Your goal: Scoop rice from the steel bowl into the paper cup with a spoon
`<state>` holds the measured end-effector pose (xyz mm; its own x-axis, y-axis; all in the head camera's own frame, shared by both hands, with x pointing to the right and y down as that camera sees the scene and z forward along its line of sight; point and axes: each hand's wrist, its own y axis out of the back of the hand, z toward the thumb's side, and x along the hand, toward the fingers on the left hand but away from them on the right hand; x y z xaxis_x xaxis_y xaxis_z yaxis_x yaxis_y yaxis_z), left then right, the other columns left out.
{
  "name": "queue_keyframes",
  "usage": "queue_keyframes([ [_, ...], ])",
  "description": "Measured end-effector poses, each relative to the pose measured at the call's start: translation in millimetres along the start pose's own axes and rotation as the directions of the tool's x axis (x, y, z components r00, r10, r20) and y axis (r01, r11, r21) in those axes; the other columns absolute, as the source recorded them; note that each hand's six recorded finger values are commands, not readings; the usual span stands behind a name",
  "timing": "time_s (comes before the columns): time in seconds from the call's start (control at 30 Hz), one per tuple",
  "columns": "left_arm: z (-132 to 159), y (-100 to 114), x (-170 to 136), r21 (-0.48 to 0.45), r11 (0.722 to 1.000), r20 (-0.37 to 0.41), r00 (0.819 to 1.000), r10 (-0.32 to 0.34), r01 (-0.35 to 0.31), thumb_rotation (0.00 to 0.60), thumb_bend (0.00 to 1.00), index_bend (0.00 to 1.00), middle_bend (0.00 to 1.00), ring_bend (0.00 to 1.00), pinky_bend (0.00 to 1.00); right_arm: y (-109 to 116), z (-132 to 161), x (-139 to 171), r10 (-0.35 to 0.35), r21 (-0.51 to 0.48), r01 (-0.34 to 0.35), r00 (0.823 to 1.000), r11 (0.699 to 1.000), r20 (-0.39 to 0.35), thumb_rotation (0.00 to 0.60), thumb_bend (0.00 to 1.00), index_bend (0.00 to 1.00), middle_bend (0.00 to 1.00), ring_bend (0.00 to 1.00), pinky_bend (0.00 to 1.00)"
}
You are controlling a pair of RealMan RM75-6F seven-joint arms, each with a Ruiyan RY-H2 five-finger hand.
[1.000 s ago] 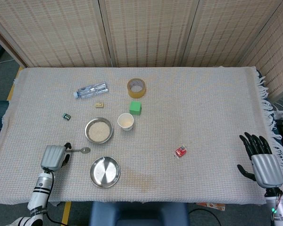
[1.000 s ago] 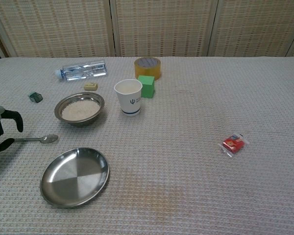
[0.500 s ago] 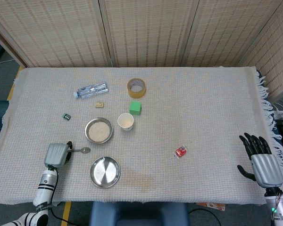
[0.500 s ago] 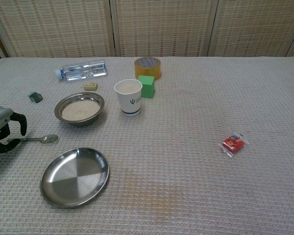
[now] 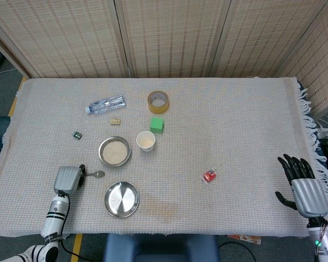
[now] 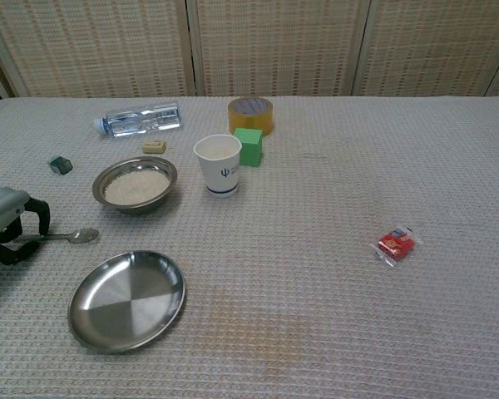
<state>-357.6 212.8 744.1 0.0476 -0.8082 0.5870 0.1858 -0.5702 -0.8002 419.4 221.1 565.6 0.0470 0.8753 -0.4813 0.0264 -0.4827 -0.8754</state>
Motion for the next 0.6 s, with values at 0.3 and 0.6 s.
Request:
queue_keyframes([
  [0.3,-1.1,-1.0,1.3,0.004,1.0,-0.006,1.0,0.003,-0.003,0.6,0.42,0.51,1.0,1.0,1.0,-1.0,0.1,-0.1,0.006,0.001,-0.006,1.0,1.0,0.0,0.6,0.15,0.0,0.0,0.0,0.0],
  [0.6,-2.2,0.7,0.6,0.0,1.0,-0.005,1.0,0.008,-0.008,0.6,0.41,0.51,1.0,1.0,1.0,-2.4,1.0,-0.2,0.014,0.004,-0.014,1.0,1.0,-0.001,0.6,0.15,0.0,0.0,0.0,0.0],
])
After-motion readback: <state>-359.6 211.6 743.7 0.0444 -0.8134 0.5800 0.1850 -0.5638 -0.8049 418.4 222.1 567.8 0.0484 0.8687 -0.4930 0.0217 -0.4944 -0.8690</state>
